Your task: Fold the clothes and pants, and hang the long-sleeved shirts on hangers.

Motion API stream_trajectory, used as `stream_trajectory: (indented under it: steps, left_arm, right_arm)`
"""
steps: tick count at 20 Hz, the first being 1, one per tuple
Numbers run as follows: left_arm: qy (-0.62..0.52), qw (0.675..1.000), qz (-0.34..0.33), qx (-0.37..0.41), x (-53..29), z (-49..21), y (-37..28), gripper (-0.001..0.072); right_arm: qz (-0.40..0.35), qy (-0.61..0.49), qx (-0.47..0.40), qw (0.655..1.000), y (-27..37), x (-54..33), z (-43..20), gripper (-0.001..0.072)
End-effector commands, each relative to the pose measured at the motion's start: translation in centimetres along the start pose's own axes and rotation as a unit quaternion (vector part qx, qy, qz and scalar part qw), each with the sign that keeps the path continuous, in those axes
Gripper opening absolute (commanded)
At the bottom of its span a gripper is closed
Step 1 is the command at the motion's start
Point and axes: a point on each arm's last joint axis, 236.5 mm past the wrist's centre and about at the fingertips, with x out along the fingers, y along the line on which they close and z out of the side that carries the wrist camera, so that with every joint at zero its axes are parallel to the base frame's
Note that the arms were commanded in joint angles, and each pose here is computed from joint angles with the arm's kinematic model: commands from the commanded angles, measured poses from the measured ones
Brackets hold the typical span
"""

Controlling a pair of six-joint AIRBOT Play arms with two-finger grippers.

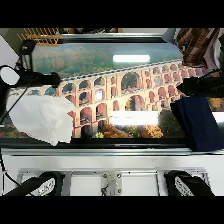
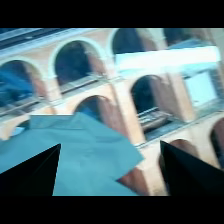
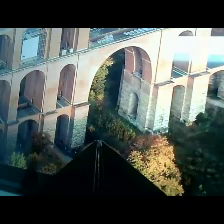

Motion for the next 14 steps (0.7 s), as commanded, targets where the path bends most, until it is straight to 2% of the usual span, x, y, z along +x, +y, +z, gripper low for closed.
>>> stream_trajectory:
  steps: [1, 6, 10, 14]
  left_arm:
    - [0.041, 0.99, 0.126, 0.041, 0.1, -1.4, 11.4, 0.0711]
    - [0.121, 0.984, 0.13, 0.009, 7.3, -6.9, 17.1, 0.0711]
    - [0.185, 0.977, 0.106, 0.002, 12.5, -11.4, 17.1, 0.0712]
    - [0.234, 0.968, 0.085, -0.002, 13.7, -14.1, 16.0, 0.0711]
  right_arm:
    - [0.0, 0.0, 0.0, 1.0, 0.0, 0.0, 0.0, 0.0014]
    - [0.0, 0.0, 0.0, 1.0, 0.0, 0.0, 0.0, 0.0014]
    - [0.0, 0.0, 0.0, 1.0, 0.0, 0.0, 0.0, 0.0014]
    - [0.0, 0.0, 0.0, 1.0, 0.0, 0.0, 0.0, 0.0014]
